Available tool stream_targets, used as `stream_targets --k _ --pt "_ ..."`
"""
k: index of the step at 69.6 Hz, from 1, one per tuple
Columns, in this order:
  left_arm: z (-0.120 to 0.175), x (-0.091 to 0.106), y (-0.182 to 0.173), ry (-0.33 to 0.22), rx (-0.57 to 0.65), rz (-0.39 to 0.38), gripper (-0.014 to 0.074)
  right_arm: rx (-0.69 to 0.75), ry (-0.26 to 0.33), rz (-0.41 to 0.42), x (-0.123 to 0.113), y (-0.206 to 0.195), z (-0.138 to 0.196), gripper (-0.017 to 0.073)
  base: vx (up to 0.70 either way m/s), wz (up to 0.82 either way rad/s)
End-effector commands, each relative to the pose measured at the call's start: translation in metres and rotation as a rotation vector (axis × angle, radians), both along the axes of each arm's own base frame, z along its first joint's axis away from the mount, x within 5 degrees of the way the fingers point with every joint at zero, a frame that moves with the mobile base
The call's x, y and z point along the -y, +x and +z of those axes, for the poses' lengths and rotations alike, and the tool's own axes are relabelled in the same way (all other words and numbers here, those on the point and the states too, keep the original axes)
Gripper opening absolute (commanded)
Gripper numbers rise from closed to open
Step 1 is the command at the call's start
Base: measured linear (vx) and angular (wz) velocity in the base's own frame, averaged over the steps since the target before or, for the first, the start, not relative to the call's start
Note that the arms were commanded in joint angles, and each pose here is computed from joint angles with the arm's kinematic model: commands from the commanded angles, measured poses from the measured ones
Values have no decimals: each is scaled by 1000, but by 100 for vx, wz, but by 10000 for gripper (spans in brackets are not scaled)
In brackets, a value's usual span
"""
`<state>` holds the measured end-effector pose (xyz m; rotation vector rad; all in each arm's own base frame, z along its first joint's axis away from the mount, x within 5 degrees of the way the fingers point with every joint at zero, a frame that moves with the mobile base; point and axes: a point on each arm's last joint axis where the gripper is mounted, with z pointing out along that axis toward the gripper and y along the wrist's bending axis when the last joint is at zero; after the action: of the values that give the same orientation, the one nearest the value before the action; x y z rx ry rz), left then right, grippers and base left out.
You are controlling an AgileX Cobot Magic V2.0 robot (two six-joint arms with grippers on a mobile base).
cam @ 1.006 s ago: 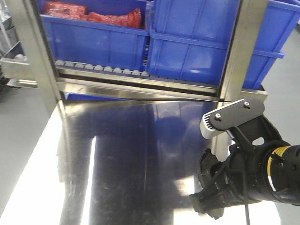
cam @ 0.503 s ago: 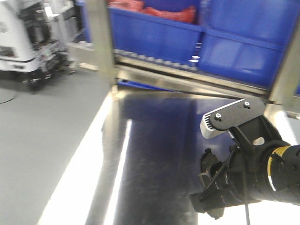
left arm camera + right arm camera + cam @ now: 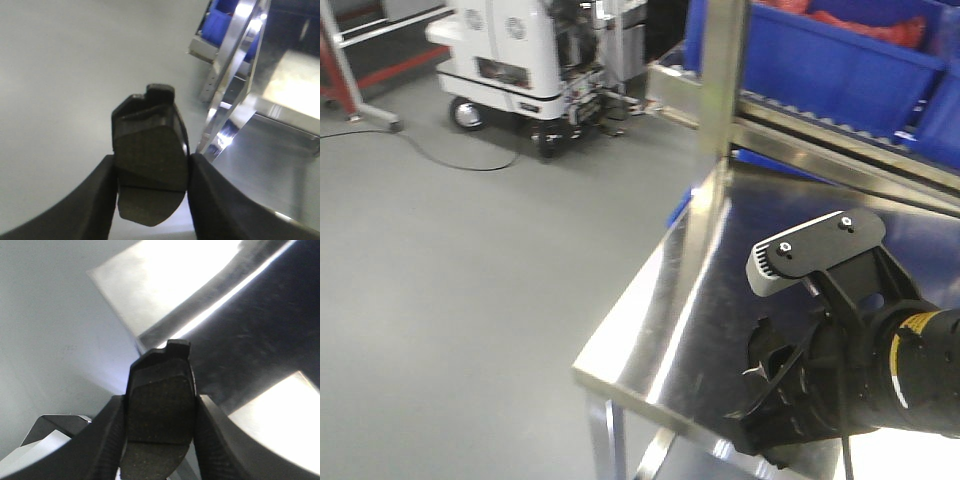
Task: Move and align brake pads A on conveyor
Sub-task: 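Turn the base away from the steel table holding both pads, then drive along the yellow floor line toward the conveyor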
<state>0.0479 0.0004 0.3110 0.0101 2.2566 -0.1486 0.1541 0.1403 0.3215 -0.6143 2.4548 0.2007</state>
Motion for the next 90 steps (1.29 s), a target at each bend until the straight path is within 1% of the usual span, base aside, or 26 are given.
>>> stream_targets --k 1,90 --pt "13 2 5 -11 90 -17 -6 85 52 12 1 1 16 -10 -19 55" --pt "13 2 5 -11 90 -17 -6 85 54 12 1 1 16 -10 -17 57"
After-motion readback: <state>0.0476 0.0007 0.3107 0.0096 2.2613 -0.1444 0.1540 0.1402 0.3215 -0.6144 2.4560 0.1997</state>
